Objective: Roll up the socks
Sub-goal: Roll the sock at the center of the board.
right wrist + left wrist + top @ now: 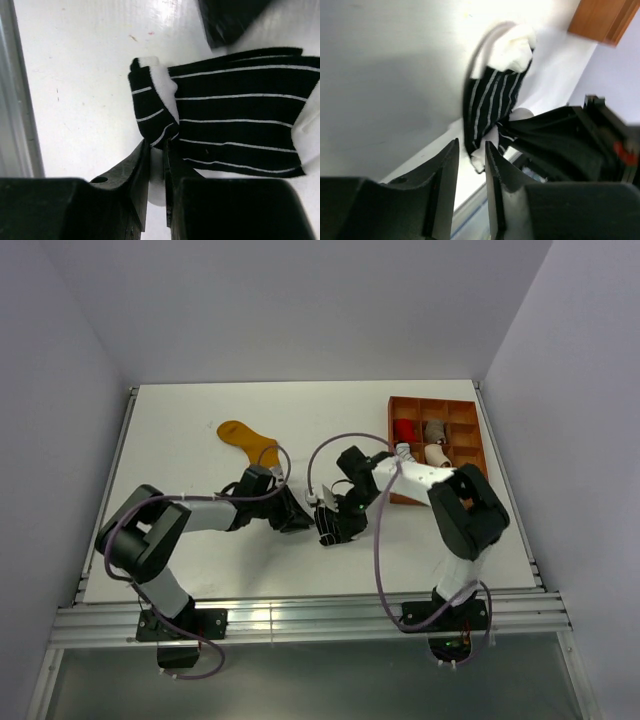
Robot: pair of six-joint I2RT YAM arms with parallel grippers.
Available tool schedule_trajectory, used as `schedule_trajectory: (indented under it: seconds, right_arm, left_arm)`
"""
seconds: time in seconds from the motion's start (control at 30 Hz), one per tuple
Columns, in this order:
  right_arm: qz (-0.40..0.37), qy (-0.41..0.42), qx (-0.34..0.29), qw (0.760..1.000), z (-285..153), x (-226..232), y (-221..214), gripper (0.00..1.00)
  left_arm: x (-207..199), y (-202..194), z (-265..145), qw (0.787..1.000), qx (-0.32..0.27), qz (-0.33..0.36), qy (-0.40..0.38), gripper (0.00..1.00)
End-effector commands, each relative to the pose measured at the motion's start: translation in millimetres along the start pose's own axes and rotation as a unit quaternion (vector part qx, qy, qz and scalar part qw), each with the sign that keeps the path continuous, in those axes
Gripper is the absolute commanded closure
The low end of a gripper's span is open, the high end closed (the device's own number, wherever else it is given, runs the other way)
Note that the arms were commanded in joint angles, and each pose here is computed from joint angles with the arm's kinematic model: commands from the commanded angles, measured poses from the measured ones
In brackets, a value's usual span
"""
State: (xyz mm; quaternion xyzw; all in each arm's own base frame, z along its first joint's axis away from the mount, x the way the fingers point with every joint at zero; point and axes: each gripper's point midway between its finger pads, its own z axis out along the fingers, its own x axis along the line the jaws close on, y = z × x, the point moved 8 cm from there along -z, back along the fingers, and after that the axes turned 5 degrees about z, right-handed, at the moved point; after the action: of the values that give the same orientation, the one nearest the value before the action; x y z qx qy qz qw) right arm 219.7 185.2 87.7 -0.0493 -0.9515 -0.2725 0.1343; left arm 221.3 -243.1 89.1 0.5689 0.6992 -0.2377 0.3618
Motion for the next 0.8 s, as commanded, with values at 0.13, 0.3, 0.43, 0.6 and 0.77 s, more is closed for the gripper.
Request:
schedule_trajectory:
  seconds: [0.13,0.3,0.43,0.6,0.77]
  right_arm:
    - [0.109,0.161,0.037,0.980,-2.2,-12.5,-2.1,0.85]
    - [0.157,0.193,0.050,0.967,2.5,-29.1,4.6,0.84]
    - [0.196,0.218,0.074,0.953,9.7,-36.2,2.6,0.84]
    - [0.210,0.219,0.083,0.949,12.9,-43.4,3.6,0.84]
    - [0.225,0.241,0.091,0.940,16.2,-46.2,1.6,0.84]
  left_arm:
    - [-4.7,9.4,-24.4,0.985,-0.164,0.045,0.016,0.76]
    - [-19.2,-9.1,-43.2,0.954,-0.258,0.149,0.023,0.66]
    - [-38.0,-23.9,-42.7,0.933,-0.255,0.254,0.017,0.58]
    - [-59.5,-31.4,-27.3,0.892,-0.208,0.397,0.051,0.55]
    - [-71.2,-34.8,-8.8,0.868,-0.169,0.464,0.056,0.52]
